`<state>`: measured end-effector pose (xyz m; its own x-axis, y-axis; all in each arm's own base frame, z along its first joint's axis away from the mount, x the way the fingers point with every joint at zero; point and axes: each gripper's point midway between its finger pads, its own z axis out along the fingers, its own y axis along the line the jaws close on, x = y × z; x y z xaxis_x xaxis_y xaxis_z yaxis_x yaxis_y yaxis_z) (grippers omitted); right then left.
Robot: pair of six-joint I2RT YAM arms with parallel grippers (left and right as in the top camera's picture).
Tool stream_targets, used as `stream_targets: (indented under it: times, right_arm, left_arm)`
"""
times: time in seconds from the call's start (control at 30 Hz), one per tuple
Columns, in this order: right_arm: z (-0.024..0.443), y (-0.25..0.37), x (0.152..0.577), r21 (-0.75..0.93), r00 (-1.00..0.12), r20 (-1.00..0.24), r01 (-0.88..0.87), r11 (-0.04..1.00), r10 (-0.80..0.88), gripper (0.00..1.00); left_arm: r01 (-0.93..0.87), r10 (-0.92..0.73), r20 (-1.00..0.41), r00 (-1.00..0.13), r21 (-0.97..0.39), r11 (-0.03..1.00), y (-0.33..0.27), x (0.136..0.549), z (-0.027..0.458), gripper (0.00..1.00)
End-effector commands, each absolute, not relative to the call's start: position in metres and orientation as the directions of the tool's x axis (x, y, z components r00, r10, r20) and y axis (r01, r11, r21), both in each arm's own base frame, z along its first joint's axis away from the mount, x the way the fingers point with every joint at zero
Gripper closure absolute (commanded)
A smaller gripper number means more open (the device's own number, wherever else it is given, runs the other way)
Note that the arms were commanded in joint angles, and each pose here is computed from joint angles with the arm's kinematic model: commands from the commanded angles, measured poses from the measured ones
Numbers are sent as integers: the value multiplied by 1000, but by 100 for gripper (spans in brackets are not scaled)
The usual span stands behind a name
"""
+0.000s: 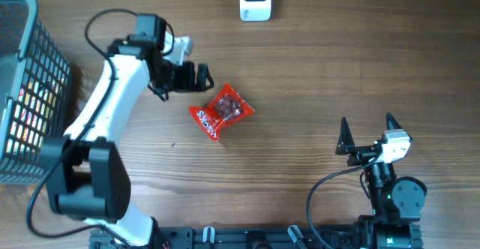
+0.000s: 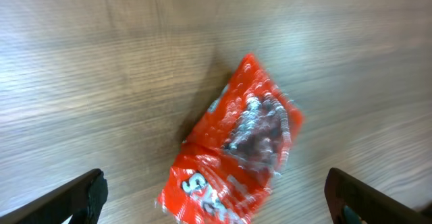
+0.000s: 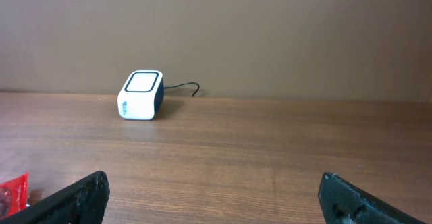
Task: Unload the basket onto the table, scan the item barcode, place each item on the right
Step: 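Lift the red candy bag out and drop it on the table center, then move the left gripper back into the grey basket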
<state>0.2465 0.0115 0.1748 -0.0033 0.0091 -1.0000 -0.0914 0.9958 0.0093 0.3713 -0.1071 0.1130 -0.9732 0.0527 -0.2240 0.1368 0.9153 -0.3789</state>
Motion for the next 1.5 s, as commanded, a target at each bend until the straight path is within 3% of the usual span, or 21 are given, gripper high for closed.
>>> stream_targets:
  times: [0.0, 0.1, 0.2, 0.27, 0.33, 0.47, 0.6, 0.8, 1.13, 1.23, 1.47]
  right_arm:
    - [176, 9, 246, 1, 6, -1000, -77, 997, 1, 0]
    - [176, 9, 246, 0, 6, -1000, -77, 997, 1, 0]
    - [176, 9, 246, 1, 6, -1000, -77, 997, 2, 0]
    - [176, 9, 246, 1, 6, -1000, -77, 997, 1, 0]
    - [176, 9, 246, 1, 6, -1000, -77, 997, 1, 0]
    - [176, 9, 246, 1, 6, -1000, -77, 997, 1, 0]
    - [176, 9, 246, 1, 6, -1000, -77, 997, 1, 0]
    - [176, 9, 246, 1, 6, -1000, -77, 997, 1, 0]
    - [176, 9, 246, 1, 6, -1000, -77, 997, 1, 0]
    - [176, 9, 246, 1, 6, -1000, -77, 997, 1, 0]
    - [176, 9, 246, 1, 6, -1000, -77, 997, 1, 0]
  left_arm:
    - [231, 12, -501, -865, -376, 897, -99, 395, 235, 0]
    - [300, 7, -601, -799, -390, 871, -103, 380, 286, 0]
    - [266, 1, -678, -735, -288, 920, -84, 375, 311, 0]
    - [90, -72, -745, -663, -176, 980, -41, 373, 336, 0]
    - [-150, -211, -798, -565, -152, 977, 7, 363, 361, 0]
    - [-499, -383, -882, -273, -211, 841, 96, 320, 415, 0]
    - [-655, -478, -876, -65, -324, 682, 160, 288, 433, 0]
    - [-775, -606, -795, -11, -376, 507, 244, 283, 390, 0]
    - [-934, -803, -590, -82, -237, 269, 334, 272, 253, 0]
    - [-948, -834, -542, -100, -201, 245, 346, 272, 223, 0]
    - [-923, -857, -372, -355, -6, 385, 350, 266, 138, 0]
